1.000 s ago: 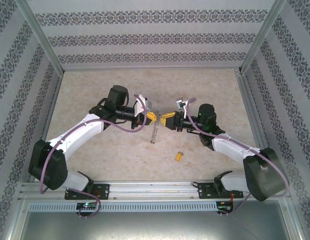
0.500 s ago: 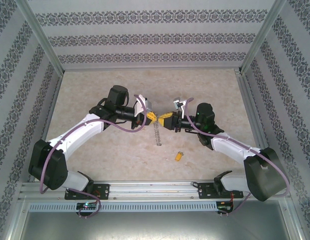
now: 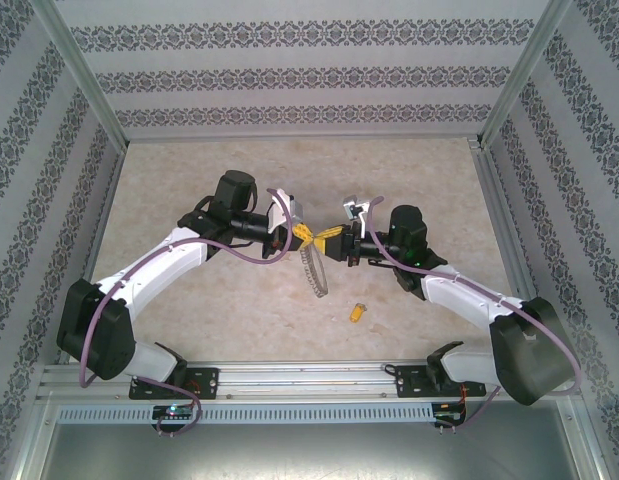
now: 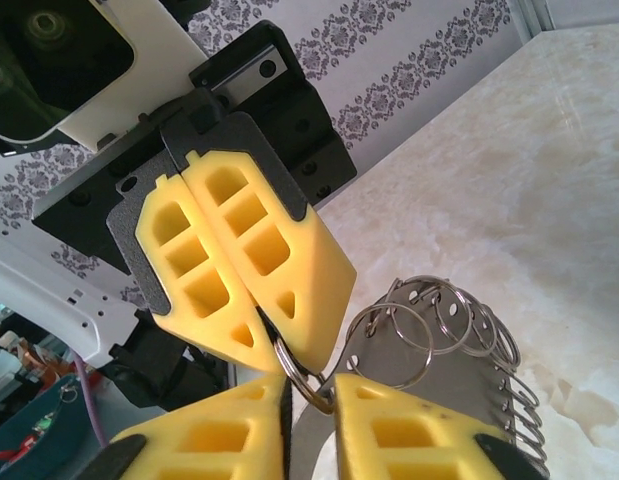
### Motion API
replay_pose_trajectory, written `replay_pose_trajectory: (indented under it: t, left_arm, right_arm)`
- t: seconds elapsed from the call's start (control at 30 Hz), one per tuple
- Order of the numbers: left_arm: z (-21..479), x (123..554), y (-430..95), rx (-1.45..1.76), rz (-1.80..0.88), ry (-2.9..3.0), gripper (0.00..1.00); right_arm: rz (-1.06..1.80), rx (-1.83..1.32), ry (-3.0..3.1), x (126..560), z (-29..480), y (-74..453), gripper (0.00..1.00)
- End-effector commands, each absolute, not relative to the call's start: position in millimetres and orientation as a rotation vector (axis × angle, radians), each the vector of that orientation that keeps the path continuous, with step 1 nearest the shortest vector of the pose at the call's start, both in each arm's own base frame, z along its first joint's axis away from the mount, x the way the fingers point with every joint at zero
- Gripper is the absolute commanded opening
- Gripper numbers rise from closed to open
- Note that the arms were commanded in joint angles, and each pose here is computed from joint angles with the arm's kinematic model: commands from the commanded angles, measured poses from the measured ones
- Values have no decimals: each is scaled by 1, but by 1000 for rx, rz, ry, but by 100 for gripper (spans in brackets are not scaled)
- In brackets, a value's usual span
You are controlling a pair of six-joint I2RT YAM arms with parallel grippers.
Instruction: Put the keys on the keyring
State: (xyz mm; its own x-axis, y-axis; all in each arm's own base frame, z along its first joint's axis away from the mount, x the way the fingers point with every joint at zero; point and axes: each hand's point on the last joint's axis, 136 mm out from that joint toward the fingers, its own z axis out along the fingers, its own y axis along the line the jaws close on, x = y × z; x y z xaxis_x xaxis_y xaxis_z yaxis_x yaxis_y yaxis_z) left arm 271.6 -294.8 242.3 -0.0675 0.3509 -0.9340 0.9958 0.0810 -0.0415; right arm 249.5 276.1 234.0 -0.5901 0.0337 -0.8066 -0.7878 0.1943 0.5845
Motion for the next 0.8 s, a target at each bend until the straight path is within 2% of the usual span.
replay_pose_trajectory:
  t: [0.0, 0.07, 0.13, 0.27, 0.37, 0.43, 0.57, 0.6, 0.7, 0.77]
  left_arm:
    - [259, 274, -300, 1389, -1022, 1471, 0]
    - [258, 274, -300, 1390, -1026, 1470, 0]
    - [257, 273, -301, 1394, -1029, 1473, 0]
    - [254, 273, -301, 1397, -1031, 1478, 0]
    - [254, 272, -301, 1399, -1033, 1476, 0]
    - [255, 272, -302, 1399, -1038, 1473, 0]
    - [254, 271, -303, 1399, -1051, 1476, 0]
    - [254, 271, -303, 1399, -1052, 1476, 0]
    - [255, 271, -302, 1396, -1054, 1474, 0]
    - [255, 270, -302, 1395, -1059, 1473, 0]
  right_arm:
    - [1469, -781, 1683, 247, 252, 284, 14]
    - [1470, -777, 1684, 248, 252, 285, 10]
    - [1471, -776, 1677, 250, 253, 286, 10]
    - [1475, -780, 1672, 250, 255, 289, 20]
    - [1472, -784, 1668, 251, 257, 290, 21]
    - [1472, -786, 1664, 252, 258, 290, 18]
    - [1471, -786, 1654, 252, 259, 290, 4]
    - [1471, -789, 1649, 251, 261, 290, 4]
    - [1444, -785, 1651, 251, 260, 288, 14]
    - [1398, -780, 1663, 253, 257, 285, 15]
